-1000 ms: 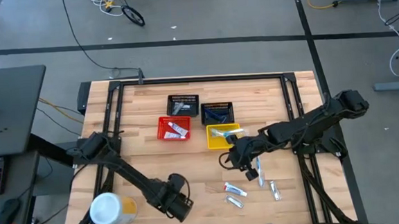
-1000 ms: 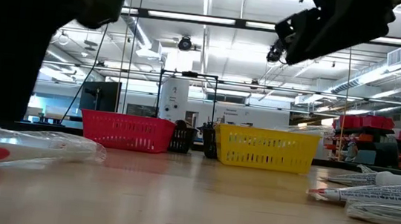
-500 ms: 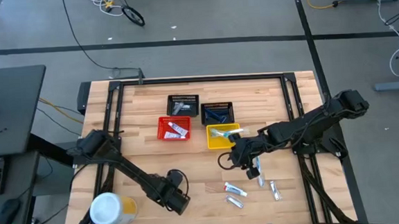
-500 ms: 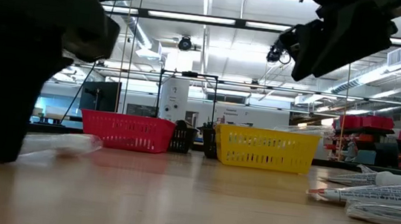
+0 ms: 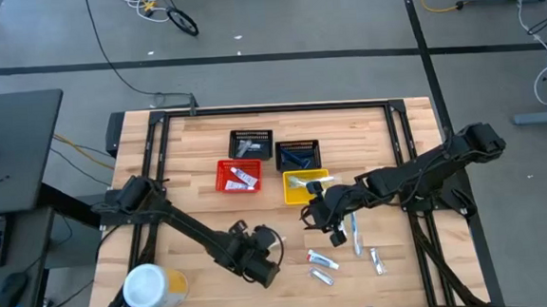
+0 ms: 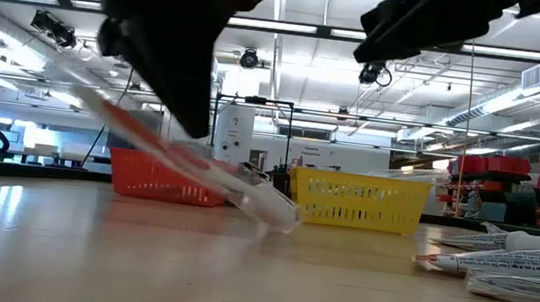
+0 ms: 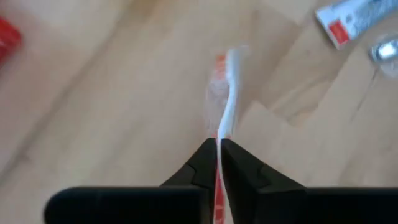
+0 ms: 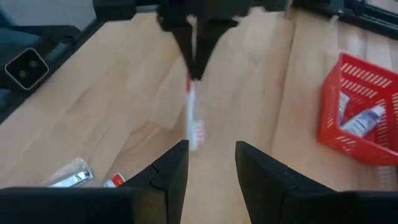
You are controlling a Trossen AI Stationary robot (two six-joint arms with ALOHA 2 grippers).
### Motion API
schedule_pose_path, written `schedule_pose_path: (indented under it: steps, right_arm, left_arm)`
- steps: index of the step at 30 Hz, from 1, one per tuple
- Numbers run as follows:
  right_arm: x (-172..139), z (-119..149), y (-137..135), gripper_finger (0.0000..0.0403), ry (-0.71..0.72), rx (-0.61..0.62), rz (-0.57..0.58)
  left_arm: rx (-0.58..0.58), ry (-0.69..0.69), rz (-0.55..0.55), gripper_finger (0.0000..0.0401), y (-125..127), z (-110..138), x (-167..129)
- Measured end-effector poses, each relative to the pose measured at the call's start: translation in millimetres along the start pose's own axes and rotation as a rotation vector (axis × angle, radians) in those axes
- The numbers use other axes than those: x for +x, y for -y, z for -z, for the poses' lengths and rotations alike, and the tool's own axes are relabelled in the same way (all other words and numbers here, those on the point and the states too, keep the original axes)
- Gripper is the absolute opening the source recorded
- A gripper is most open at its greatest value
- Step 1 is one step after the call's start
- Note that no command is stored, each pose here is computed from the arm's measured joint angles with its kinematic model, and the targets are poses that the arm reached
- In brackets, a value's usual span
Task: Pick & Place Travel size toiletries
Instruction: Put the orange toothbrush into the yellow bin
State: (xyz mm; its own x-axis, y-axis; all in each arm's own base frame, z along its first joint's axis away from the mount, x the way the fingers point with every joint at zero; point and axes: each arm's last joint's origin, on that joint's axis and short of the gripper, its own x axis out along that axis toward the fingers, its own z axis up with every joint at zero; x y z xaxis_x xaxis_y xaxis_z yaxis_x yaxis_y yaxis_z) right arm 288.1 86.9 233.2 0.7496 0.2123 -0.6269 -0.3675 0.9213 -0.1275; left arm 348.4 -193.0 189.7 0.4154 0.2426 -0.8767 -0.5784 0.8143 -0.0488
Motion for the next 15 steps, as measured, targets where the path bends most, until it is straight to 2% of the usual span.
schedule_pose_path:
  steps: [4,8,12,15]
  right_arm:
    - [13.8,12.7,-2.1,0.014,0.009,-0.02,0.002]
    - [34.0,26.7,-4.3,0.014,0.043,-0.03,0.017]
    - [46.4,25.9,-4.2,0.014,0.113,-0.044,0.031]
    - [56.8,32.3,-0.7,0.014,0.094,-0.023,0.037]
  left_arm:
    - [0.041,0.019,-0.015,0.0007,-3.7,-15.3,-0.5]
    - [0.048,-0.002,-0.023,0.0006,-10.3,-25.8,5.0]
    - [0.072,0.011,-0.021,0.0004,-13.8,-34.7,8.8]
    - [0.101,0.034,0.007,0.0004,-12.9,-40.9,10.4]
